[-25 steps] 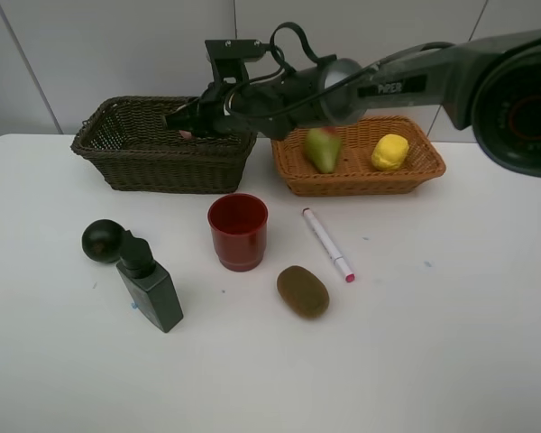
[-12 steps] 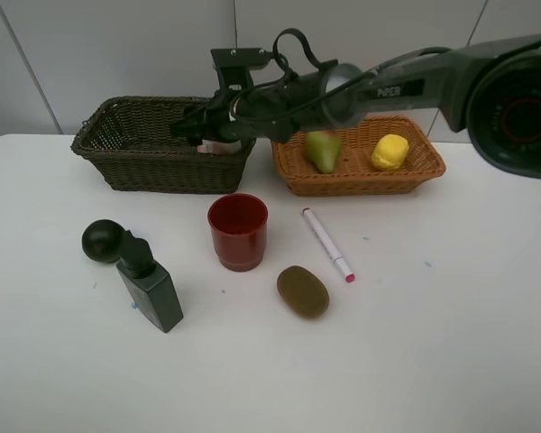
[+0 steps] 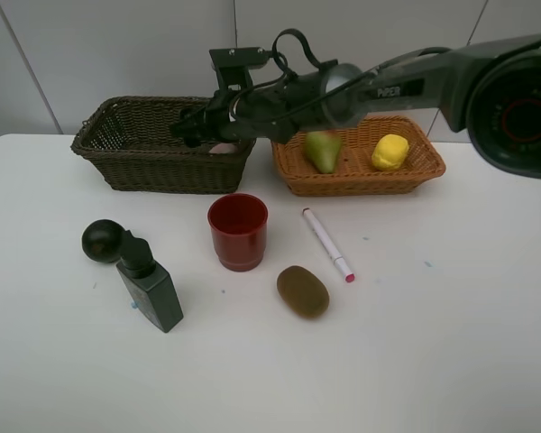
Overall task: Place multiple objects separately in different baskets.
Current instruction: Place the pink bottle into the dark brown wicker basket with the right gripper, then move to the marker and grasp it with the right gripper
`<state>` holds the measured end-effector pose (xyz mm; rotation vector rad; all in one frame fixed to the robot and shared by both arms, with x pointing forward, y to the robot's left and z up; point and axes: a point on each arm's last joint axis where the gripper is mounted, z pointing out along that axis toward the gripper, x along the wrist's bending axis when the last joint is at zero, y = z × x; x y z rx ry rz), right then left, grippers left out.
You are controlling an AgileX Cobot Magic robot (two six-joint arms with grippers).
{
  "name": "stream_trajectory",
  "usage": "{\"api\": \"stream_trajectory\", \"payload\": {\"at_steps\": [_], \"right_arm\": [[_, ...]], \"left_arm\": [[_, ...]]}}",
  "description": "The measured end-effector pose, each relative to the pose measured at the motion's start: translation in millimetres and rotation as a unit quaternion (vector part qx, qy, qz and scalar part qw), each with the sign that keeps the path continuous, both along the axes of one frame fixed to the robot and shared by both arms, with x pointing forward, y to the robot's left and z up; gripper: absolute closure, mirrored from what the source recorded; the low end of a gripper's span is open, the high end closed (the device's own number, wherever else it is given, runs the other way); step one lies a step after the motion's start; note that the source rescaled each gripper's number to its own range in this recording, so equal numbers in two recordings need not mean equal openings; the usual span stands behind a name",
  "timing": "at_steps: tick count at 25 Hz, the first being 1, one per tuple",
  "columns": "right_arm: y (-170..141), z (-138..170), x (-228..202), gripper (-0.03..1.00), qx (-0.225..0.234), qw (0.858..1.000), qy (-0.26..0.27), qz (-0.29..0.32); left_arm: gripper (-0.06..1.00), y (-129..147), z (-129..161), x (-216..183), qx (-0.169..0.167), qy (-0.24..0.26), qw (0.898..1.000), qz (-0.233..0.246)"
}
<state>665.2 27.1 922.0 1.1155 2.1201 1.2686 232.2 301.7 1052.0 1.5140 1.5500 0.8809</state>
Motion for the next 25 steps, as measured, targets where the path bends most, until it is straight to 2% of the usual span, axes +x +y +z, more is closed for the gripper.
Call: {"api": "stream_trajectory", "payload": {"at_steps": [5, 12, 18, 25], "right_arm": [[-1, 11, -1, 0.2, 0.0, 1.0, -0.002, -0.003], [-12, 67, -9, 0.2, -0.008, 1.0, -0.008, -0.019], [-32, 111, -24, 0.2, -0.053, 0.997, 0.017, -0.047], [-56, 133, -44, 0.2, -0.124, 0.984, 0.09, -0.09]], "left_arm": [[-0.06, 0, 0, 0, 0.0, 0.0, 1.0, 0.0], [-0.06, 0, 0, 0, 0.0, 0.0, 1.0, 0.0], [-0.06, 0, 0, 0, 0.0, 0.0, 1.0, 0.0], [-0.06, 0, 0, 0, 0.0, 0.0, 1.0, 0.0]]}}
